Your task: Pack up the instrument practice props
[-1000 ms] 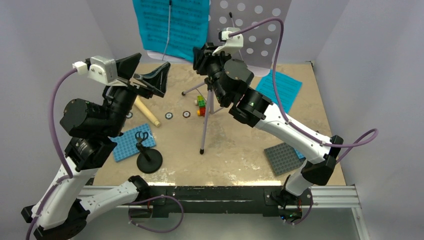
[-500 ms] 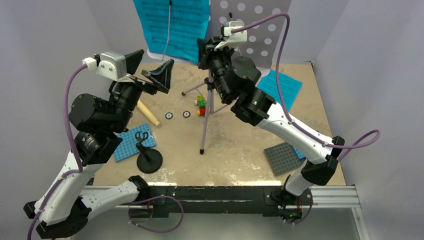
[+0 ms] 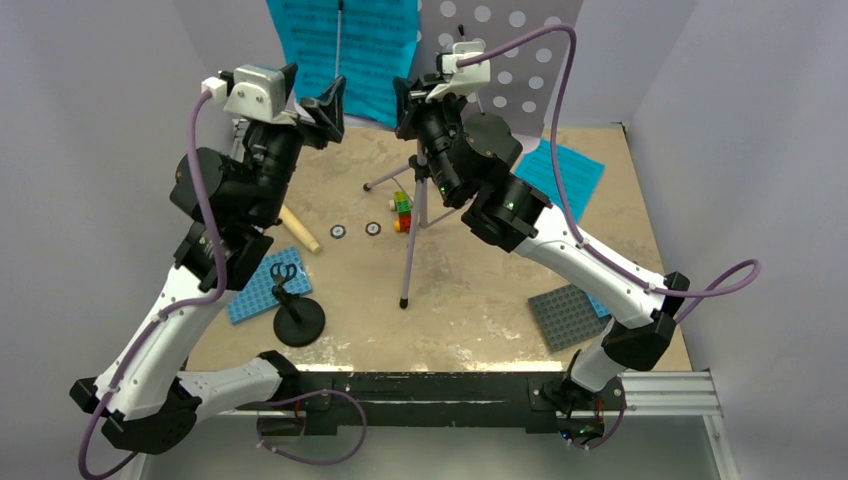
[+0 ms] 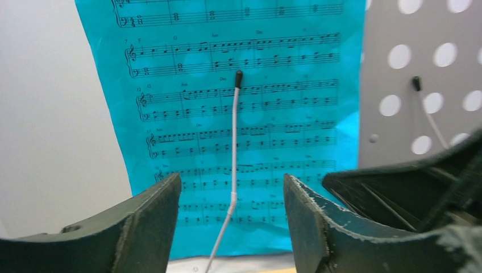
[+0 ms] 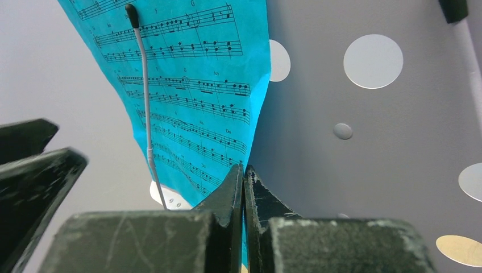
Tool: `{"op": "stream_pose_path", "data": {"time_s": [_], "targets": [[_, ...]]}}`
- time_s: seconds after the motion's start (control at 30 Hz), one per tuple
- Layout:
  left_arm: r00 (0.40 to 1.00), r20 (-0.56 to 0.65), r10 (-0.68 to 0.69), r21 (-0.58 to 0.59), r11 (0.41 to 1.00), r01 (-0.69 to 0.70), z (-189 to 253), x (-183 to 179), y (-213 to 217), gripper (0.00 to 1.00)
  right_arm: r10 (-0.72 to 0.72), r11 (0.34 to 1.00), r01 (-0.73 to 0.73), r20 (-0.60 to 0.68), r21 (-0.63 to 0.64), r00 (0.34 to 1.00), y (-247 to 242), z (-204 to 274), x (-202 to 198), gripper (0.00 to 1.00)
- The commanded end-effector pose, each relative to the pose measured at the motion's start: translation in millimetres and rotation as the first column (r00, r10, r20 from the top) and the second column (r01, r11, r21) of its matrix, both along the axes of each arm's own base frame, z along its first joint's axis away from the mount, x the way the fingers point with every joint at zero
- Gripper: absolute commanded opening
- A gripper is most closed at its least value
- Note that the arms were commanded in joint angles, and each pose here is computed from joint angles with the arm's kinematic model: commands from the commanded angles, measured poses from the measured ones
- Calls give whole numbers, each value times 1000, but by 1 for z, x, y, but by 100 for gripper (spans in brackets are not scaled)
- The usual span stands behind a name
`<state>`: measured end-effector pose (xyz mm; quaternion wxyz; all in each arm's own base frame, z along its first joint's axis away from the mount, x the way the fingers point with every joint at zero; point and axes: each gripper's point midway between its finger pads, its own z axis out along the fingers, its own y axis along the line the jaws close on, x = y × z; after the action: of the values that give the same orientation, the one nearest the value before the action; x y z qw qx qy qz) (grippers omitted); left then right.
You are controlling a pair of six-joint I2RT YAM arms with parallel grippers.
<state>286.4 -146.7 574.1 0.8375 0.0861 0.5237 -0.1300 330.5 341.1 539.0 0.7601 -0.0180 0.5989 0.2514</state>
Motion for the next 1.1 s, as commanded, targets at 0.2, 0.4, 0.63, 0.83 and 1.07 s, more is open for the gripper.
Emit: {"op": "stream_pose_path", "data": {"time_s": [0.2,0.4,0.63,0.83,1.07], "targets": [[996,83,-27,17,1000,25,25,15,2,70,26,1000,-25,44,-8,999,-8,15,-9,0],[993,104,-63,6,998,63,28,14,-4,73,44,999,-43,52,-12,998,-8,16,-12,0],[995,95,-31,45,999,27,27,31,-9,73,53,998,-52,61,-19,997,-9,18,-15,0],[995,104,8,87,996,-17,22,45,-11,68,64,998,-62,65,-33,996,-10,17,-17,0],[994,113,-9,96,995,-2,22,47,-17,54,71,997,-69,71,-37,995,-10,19,-19,0]]}}
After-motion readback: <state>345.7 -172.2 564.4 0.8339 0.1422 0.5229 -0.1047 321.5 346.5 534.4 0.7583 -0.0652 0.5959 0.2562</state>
